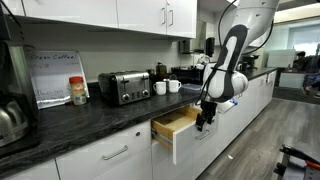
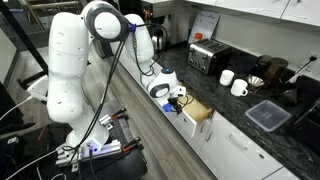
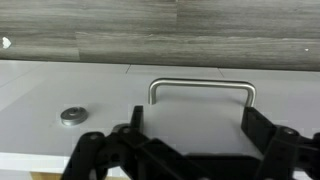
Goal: Close the open drawer.
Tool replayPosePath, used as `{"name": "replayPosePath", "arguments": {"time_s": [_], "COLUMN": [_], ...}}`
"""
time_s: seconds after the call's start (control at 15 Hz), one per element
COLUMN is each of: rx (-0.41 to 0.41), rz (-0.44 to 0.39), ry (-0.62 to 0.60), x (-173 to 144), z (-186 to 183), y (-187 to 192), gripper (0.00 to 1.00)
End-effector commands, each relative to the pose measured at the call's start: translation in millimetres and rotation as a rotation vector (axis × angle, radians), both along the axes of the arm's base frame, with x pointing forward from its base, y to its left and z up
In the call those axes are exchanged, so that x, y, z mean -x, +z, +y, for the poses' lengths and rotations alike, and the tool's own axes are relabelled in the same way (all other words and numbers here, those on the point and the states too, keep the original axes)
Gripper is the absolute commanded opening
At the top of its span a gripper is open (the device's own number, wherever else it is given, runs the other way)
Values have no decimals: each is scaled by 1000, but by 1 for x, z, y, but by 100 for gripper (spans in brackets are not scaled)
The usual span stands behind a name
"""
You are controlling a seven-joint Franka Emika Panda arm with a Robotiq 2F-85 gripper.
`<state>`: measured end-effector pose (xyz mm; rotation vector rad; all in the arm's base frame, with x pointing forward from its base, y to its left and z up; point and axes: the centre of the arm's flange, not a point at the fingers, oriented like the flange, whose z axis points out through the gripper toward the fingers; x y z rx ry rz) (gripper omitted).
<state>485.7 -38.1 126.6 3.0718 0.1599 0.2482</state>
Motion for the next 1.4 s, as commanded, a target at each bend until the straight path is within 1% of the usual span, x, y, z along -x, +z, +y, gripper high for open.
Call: {"name": "replayPosePath", "arguments": {"time_s": [0.0, 0.6, 1.0, 1.33], "rx": [22, 36, 68, 84], "rz": [-33, -73, -105, -131], "ry": [15, 30, 37, 53], "x": [-20, -46, -68, -82], "z": [2, -2, -9, -7], "y": [-10, -13, -10, -7], "gripper": [100, 100, 100, 100]}}
